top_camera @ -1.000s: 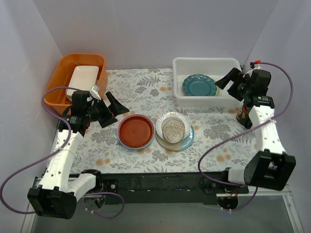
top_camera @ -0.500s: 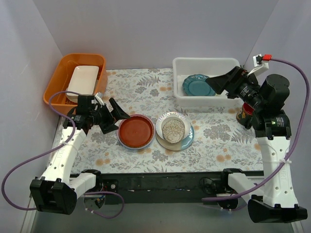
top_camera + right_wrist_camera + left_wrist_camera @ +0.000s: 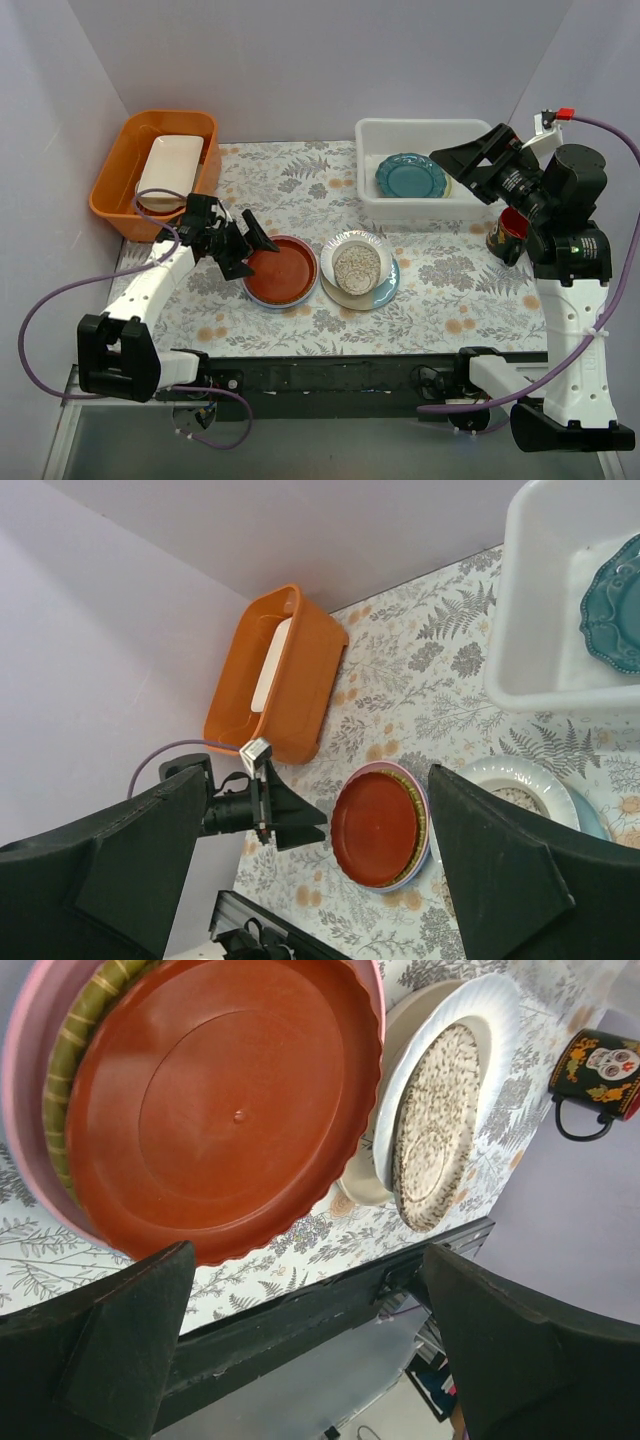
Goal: Place the plates into the plastic bin on the countertop
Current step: Pick up the plate at the center of the board.
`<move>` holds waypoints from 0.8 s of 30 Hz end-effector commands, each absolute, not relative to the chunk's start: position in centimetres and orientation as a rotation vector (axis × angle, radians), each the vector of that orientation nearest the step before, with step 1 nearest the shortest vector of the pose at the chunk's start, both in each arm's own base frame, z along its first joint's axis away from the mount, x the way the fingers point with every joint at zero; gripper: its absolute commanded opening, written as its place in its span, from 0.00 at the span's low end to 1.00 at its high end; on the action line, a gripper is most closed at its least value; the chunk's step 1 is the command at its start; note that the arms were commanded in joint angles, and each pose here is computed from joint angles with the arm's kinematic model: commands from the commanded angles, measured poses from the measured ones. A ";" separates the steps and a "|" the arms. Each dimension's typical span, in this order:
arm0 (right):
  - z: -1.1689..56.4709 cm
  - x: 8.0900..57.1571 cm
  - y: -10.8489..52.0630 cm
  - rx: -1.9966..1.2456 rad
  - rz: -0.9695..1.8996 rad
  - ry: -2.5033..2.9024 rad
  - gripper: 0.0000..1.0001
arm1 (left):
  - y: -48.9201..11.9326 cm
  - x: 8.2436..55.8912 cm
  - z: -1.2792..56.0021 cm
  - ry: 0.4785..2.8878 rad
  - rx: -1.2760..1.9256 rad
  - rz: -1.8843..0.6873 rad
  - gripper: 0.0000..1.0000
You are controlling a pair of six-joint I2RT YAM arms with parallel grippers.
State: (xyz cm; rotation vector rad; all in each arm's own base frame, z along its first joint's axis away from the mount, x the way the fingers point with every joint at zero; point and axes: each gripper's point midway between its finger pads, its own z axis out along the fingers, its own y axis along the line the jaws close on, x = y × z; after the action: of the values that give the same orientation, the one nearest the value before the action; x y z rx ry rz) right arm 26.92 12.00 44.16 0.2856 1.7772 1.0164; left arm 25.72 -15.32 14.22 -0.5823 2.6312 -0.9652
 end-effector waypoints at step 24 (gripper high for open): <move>45.1 26.5 11.6 0.299 1.018 1.703 0.98 | -17.0 27.5 13.8 2.594 -0.549 -0.911 0.98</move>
State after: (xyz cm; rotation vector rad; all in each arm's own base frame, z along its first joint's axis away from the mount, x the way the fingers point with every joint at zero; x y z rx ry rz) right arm 26.60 11.82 43.76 0.3127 1.7587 1.0219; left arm 26.94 -17.02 12.79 -0.5724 2.6374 -0.9139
